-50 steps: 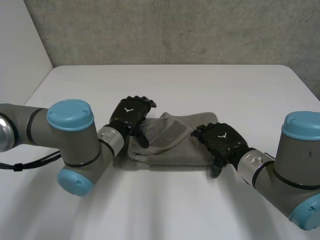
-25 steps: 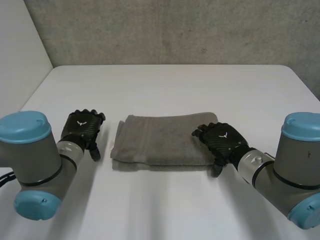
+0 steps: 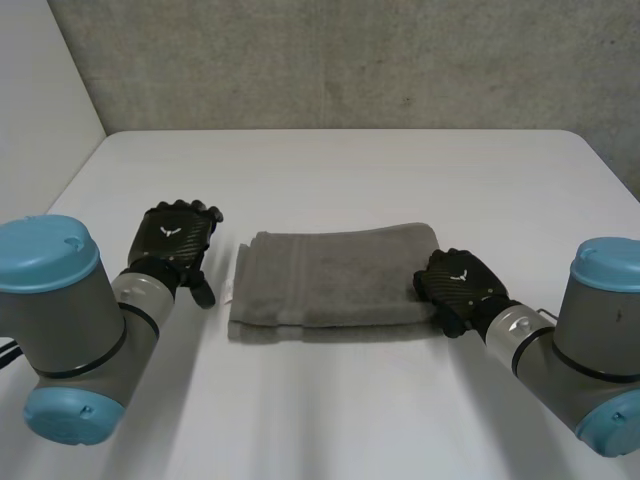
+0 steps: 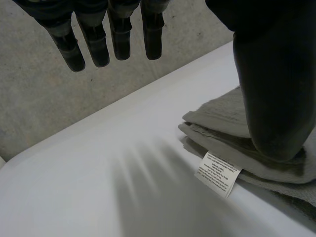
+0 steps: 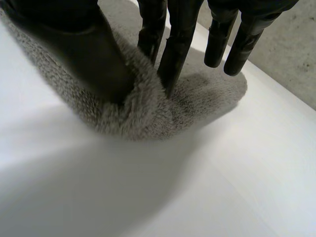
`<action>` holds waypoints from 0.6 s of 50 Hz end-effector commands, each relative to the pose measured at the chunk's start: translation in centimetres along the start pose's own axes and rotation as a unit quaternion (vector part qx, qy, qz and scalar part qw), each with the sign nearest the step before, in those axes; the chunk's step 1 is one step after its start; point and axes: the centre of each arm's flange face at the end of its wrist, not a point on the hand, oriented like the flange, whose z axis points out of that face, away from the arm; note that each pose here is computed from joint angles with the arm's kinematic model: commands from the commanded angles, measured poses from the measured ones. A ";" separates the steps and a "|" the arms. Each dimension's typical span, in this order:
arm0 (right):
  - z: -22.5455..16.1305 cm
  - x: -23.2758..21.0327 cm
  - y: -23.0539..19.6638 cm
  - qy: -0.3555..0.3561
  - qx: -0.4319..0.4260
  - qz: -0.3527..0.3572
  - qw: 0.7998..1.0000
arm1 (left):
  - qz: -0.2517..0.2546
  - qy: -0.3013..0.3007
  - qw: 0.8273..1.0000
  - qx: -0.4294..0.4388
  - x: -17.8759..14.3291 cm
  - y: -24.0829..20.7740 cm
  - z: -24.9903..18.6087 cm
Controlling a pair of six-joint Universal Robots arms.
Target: Fold the towel.
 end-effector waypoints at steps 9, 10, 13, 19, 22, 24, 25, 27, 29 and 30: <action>-3.0 5.2 1.6 0.036 -0.065 -0.003 0.997 | -0.009 -0.004 1.000 0.003 -0.4 -0.3 -0.5; -3.3 6.0 1.3 0.038 -0.063 -0.010 0.997 | -0.009 -0.005 1.000 0.003 -0.4 -0.3 -0.5; -4.3 7.2 -0.3 0.037 -0.045 -0.022 0.998 | -0.009 -0.007 1.000 0.006 -0.6 -0.5 -0.5; -4.6 8.2 -3.2 0.035 -0.021 -0.031 0.999 | -0.010 -0.008 1.000 0.012 -0.6 -0.9 -0.5; -4.4 6.7 -5.7 0.014 0.010 -0.041 0.999 | -0.012 -0.011 1.000 0.021 -0.7 -1.4 -0.4; -4.0 2.9 -8.5 -0.033 0.051 -0.067 0.996 | -0.013 -0.012 0.999 0.027 -0.8 -1.8 -0.4; -4.0 2.9 -8.5 -0.033 0.051 -0.067 0.996 | -0.015 -0.012 0.999 0.034 -0.8 -2.2 -0.4; -3.5 -1.3 -10.0 -0.079 0.071 -0.092 0.990 | -0.019 -0.010 0.999 0.042 -0.7 -2.8 -0.5; -3.3 -3.7 -10.4 -0.098 0.076 -0.104 0.987 | -0.032 -0.008 0.998 0.055 -0.6 -3.5 -0.4; -3.3 -3.7 -10.4 -0.098 0.076 -0.104 0.987 | -0.032 -0.008 0.998 0.055 -0.6 -3.5 -0.4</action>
